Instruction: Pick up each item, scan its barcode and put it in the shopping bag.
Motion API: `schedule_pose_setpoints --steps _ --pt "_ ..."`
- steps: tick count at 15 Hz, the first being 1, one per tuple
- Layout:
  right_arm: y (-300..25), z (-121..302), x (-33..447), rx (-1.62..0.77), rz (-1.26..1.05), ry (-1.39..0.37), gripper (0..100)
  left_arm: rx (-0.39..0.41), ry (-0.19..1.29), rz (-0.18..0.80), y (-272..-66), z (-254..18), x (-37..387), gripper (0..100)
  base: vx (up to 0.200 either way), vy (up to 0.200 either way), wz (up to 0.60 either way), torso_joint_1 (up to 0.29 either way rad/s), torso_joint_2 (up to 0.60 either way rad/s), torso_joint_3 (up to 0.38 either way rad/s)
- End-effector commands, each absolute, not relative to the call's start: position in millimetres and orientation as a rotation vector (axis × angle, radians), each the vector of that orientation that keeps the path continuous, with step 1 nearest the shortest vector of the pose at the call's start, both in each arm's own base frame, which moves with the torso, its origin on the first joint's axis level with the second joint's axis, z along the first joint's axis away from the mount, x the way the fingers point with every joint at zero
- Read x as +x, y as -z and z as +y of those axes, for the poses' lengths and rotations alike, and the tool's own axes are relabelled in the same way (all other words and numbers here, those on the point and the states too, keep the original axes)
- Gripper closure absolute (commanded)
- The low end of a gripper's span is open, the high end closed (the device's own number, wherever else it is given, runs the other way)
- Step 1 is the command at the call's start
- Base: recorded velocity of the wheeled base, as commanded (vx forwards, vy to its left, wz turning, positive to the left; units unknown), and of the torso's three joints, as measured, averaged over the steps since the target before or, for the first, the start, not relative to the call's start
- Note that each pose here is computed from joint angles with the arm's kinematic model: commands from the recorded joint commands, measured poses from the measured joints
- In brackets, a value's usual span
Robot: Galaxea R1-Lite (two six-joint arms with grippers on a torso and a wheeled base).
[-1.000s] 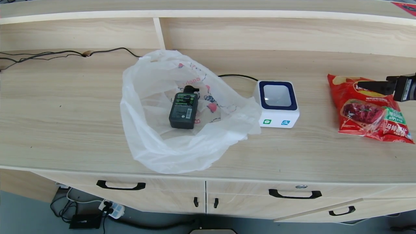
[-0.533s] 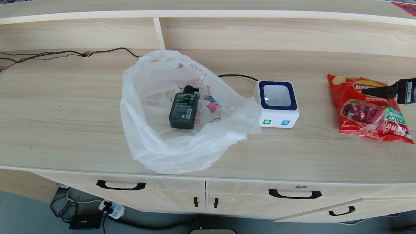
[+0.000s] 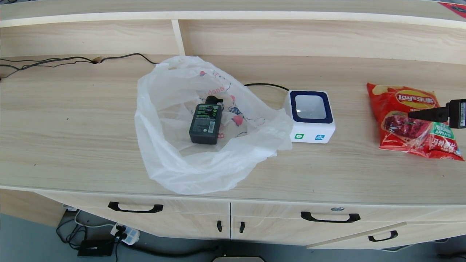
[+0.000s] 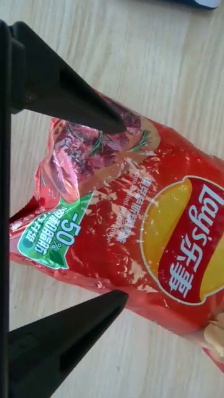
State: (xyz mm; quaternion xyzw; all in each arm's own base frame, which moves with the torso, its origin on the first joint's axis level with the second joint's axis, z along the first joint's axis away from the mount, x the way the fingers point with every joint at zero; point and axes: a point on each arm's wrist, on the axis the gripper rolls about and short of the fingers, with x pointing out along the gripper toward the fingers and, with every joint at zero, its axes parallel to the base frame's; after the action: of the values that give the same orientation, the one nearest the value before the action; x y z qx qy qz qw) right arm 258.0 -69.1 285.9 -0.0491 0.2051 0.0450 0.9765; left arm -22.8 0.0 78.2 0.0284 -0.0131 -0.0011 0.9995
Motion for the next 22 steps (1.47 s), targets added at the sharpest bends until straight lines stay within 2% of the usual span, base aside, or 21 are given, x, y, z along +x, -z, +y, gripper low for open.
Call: schedule_pose_setpoints --steps 1,4,10,13,17,22 --pt "-280.7 -67.7 251.3 -0.094 0.425 -0.093 0 0.058 0.002 -0.026 -78.2 0.0 -22.8 0 0.000 0.000 0.00 0.000 0.00 0.000" --pt "-278.8 -49.6 257.8 -0.056 0.433 -0.150 0 0.055 0.002 -0.025 -78.0 0.0 -22.8 0 0.000 0.000 0.00 0.000 0.00 0.000" --pt "-274.4 -47.4 279.4 -0.031 0.440 -0.141 0 0.080 0.004 -0.026 -78.2 -0.1 -22.8 0 0.000 0.000 0.00 0.000 0.00 0.000" --pt "-295.2 -51.4 296.0 -0.032 0.401 -0.099 0 0.081 0.005 -0.028 -78.3 -0.1 -22.8 0 0.000 0.000 0.00 0.000 0.00 0.000" --pt "-291.4 -52.4 298.3 -0.043 0.475 -0.003 0 0.080 0.004 -0.026 -78.2 -0.1 -22.8 0 0.000 0.000 0.00 0.000 0.00 0.000" --pt "-281.0 -55.0 311.3 -0.036 0.523 0.001 0 0.078 0.005 -0.026 -78.2 -0.1 -22.8 0 0.000 0.000 0.00 0.000 0.00 0.000"
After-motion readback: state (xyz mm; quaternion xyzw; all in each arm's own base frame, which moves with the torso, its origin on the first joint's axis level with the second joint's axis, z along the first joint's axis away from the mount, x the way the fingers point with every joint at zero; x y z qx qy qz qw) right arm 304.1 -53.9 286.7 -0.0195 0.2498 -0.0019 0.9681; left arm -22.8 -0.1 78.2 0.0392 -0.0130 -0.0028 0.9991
